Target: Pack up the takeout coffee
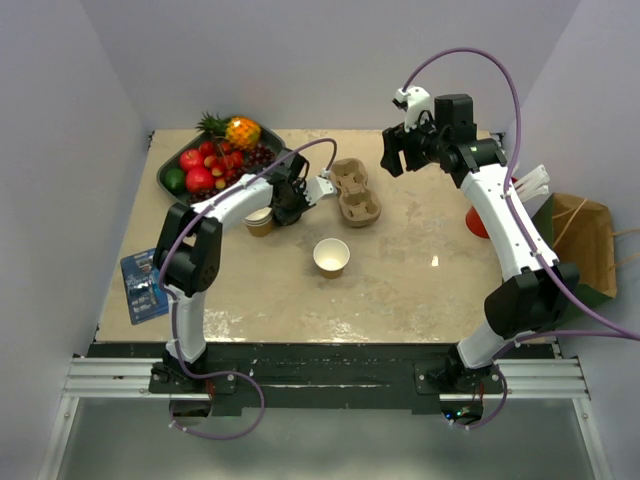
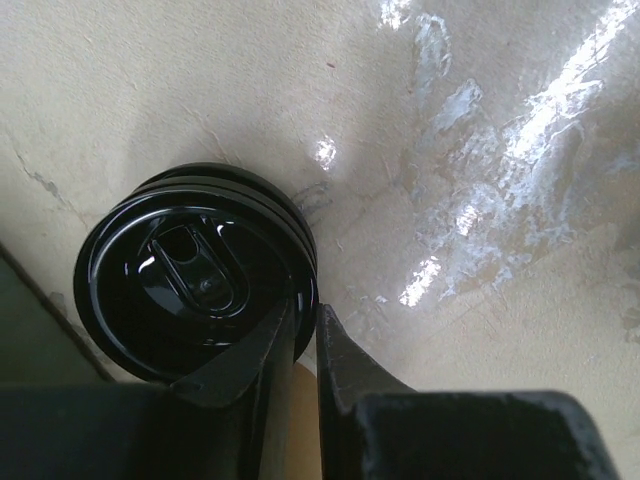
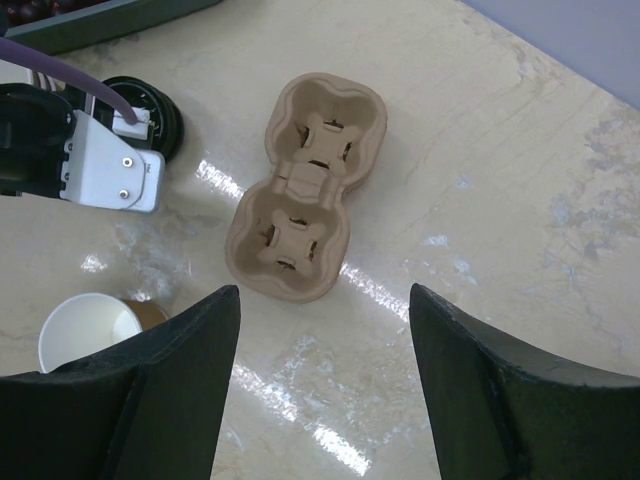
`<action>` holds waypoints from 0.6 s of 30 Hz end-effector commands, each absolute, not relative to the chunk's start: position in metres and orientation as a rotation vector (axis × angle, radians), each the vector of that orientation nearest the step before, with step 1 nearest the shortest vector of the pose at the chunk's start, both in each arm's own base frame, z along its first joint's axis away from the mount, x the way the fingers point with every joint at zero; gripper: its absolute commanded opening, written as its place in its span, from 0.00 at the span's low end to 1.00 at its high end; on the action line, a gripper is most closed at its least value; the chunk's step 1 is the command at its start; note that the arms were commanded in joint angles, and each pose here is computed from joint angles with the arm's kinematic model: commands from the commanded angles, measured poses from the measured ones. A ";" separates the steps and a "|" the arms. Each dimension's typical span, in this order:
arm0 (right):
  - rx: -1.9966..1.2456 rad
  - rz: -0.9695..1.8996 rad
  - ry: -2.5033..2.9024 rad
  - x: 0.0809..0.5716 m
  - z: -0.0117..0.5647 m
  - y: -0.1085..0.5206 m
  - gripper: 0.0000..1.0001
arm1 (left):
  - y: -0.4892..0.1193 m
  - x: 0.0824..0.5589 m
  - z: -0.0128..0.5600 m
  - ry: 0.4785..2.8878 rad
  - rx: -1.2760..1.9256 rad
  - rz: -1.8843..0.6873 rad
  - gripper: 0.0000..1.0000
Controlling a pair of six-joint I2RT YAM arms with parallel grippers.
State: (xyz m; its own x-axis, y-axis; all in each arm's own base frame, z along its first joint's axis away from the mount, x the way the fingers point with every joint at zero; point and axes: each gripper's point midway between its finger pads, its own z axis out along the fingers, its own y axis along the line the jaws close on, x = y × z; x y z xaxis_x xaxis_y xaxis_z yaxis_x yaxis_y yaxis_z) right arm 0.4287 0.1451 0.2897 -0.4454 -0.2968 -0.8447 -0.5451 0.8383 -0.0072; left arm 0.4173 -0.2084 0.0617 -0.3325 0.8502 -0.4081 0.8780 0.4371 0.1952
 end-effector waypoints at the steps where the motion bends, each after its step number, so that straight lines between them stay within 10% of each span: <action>1: -0.613 0.357 2.010 0.432 0.306 0.151 0.72 | -0.209 0.426 0.068 2.213 1.405 -0.035 0.20; 18: -0.610 0.357 2.012 0.429 0.305 0.150 0.72 | -0.212 0.421 0.078 2.163 1.418 0.014 0.22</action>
State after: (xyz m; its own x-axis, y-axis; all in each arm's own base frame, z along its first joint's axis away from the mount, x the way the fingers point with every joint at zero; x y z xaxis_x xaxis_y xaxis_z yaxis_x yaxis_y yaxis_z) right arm 0.4287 0.1451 0.2897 -0.4452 -0.2964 -0.8449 -0.5452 0.8383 -0.0068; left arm 0.4092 -0.2057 0.0402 -0.3223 0.8722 -0.3680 0.8732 0.4240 0.2402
